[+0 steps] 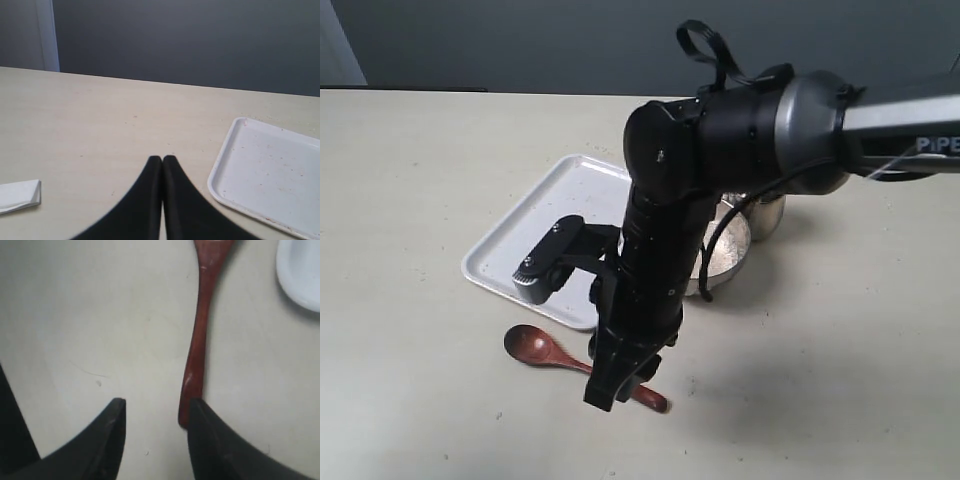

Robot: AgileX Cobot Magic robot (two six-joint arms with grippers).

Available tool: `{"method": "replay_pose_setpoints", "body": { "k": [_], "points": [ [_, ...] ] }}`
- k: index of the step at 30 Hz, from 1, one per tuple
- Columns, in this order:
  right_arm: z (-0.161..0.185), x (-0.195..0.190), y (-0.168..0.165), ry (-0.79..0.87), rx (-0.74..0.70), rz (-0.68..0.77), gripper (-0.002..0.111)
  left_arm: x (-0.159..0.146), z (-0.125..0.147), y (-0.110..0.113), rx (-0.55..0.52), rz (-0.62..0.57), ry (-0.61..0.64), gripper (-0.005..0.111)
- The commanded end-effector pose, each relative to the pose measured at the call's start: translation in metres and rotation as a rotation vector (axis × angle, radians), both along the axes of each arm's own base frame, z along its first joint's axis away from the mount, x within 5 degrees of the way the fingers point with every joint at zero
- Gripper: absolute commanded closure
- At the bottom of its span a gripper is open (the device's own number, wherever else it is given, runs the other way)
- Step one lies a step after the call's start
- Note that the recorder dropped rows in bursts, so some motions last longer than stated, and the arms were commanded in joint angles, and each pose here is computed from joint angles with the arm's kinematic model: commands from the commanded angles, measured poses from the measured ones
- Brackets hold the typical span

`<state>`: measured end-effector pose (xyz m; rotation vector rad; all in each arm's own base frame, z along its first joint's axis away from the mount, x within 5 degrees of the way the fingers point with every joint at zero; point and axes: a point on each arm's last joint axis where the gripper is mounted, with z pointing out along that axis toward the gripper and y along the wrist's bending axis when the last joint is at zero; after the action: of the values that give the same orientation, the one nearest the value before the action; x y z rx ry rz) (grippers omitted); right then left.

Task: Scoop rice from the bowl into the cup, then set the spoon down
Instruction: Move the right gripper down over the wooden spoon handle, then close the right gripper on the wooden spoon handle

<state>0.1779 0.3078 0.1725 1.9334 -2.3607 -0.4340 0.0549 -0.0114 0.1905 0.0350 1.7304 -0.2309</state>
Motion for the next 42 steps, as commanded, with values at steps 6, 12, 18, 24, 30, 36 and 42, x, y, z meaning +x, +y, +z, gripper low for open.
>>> {"method": "replay_pose_setpoints", "body": {
  "k": [6,12,18,24,30,36,42],
  "points": [
    [-0.017,0.003,0.005,0.005,-0.023,0.002,0.068,0.0,0.002,0.0,-0.006,0.001,-0.01,0.106],
    [-0.025,0.003,0.006,0.021,-0.033,-0.01,0.068,0.0,0.002,0.0,-0.006,0.001,-0.01,0.106],
    [-0.025,0.004,0.007,0.013,-0.026,-0.014,0.068,0.0,0.002,0.0,-0.006,0.001,-0.01,0.106],
    [-0.025,0.004,0.007,0.01,-0.023,-0.015,0.068,0.0,0.002,0.0,-0.006,0.001,-0.01,0.106],
    [-0.025,0.004,0.007,0.01,-0.023,-0.015,0.068,0.0,0.002,0.0,-0.006,0.001,-0.01,0.106],
    [-0.025,0.004,0.007,0.008,-0.022,-0.016,0.068,0.0,0.002,0.0,-0.006,0.001,-0.01,0.106],
    [-0.025,0.004,0.007,0.008,-0.022,-0.016,0.068,0.0,0.002,0.0,-0.006,0.001,-0.01,0.106]
  ]
}}
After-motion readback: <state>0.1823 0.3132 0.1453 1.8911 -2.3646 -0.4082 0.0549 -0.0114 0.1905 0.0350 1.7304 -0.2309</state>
